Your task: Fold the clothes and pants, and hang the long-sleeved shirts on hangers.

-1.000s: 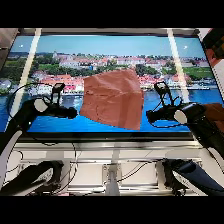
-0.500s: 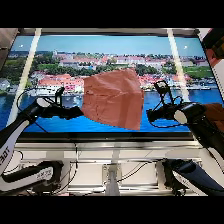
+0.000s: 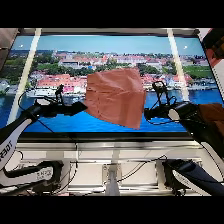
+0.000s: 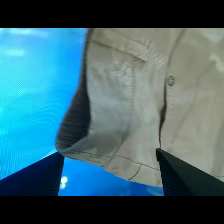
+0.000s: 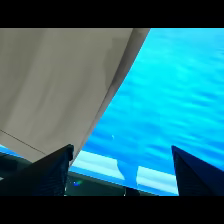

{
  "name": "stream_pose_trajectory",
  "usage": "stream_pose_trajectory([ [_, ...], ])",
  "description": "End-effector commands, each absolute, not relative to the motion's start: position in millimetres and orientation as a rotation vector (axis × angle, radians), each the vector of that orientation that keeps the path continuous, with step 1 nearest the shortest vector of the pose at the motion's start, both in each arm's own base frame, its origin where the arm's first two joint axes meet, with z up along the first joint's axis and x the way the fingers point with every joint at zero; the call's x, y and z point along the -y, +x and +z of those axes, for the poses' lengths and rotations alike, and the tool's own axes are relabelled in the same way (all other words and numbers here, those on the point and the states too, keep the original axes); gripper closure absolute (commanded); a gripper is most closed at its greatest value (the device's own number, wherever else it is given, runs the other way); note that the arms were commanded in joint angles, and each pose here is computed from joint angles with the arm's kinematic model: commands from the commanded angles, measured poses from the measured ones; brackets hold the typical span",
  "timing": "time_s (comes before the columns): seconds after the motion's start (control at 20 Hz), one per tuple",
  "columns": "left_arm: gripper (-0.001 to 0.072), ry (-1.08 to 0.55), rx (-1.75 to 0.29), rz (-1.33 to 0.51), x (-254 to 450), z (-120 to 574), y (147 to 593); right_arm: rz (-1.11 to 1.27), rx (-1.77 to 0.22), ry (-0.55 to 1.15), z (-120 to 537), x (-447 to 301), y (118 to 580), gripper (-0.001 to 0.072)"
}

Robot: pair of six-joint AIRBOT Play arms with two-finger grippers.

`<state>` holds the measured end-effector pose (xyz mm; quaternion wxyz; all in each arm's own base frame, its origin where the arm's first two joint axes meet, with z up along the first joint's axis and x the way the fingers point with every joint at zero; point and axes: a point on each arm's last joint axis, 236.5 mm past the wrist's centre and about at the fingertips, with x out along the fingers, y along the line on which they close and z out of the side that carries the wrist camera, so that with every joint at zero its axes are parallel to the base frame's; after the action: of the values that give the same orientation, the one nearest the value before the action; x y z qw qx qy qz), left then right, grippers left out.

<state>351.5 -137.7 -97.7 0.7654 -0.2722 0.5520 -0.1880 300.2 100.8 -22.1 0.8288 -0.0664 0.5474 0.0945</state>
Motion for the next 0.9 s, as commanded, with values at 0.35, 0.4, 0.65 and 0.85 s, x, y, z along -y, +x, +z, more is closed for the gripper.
stream_pose_trajectory([
  [0.35, 0.0017, -0.519, -1.194, -0.509, 144.4, -93.7, 343.5, 0.192, -1.182, -0.126, -30.7, -102.2, 300.8, 0.002],
  [0.4, 0.0017, -0.524, -1.186, -0.497, 138.9, -92.7, 345.8, 0.191, -1.183, -0.127, -30.9, -102.0, 300.7, 0.002],
  [0.65, 0.0017, -0.59, -1.139, -0.387, 94.6, -91.5, 361.9, 0.192, -1.181, -0.126, -30.7, -102.2, 301.0, 0.002],
  [0.85, 0.0018, -0.607, -1.141, -0.374, 97.3, -97.8, 365.1, 0.192, -1.181, -0.126, -30.7, -102.3, 301.0, 0.002],
])
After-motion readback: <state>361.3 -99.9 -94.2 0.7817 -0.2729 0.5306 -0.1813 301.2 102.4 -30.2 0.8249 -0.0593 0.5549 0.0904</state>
